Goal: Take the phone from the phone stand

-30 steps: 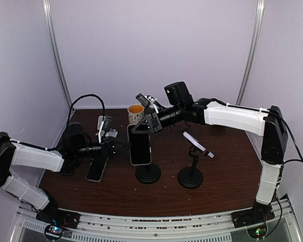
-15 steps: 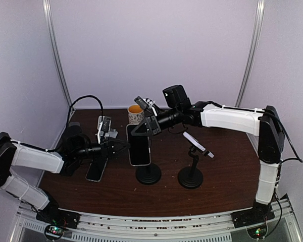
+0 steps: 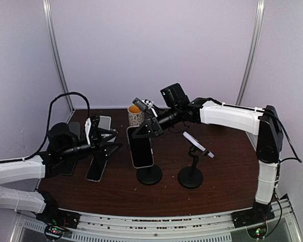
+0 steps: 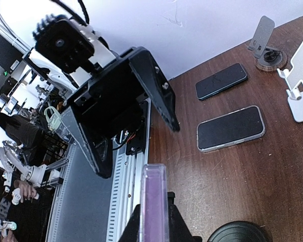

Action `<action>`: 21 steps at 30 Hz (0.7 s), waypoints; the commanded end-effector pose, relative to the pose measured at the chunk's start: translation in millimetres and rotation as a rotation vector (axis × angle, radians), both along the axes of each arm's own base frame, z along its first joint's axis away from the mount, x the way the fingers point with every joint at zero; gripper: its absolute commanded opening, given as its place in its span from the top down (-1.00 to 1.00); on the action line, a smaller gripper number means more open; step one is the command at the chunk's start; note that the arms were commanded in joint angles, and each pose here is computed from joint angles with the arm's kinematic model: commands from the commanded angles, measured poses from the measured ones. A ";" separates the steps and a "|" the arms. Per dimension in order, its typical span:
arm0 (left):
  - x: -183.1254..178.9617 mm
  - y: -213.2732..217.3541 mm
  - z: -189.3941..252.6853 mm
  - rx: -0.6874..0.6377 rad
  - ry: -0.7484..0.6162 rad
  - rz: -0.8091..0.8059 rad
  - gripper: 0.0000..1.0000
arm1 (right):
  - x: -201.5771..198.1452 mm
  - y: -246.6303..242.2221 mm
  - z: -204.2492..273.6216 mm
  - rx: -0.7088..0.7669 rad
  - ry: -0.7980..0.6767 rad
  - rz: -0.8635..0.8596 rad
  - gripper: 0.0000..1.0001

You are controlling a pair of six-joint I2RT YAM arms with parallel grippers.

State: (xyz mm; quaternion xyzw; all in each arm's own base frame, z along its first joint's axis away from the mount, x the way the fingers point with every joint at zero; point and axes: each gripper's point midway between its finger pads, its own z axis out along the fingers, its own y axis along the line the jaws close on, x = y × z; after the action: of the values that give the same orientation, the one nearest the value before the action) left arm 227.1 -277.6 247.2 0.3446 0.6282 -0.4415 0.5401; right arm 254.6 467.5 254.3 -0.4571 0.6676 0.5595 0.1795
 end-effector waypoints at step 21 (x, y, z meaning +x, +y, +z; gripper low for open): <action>3.1 -22.7 -18.8 0.500 -0.873 0.188 -0.14 | -13.0 -3.1 1.4 -0.007 0.032 0.116 1.00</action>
State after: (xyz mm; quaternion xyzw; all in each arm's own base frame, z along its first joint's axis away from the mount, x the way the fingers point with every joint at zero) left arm 227.9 -282.8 180.0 0.5730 0.5281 -0.0496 0.6248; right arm 249.3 469.0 254.4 -0.4916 0.6448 0.5636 0.1580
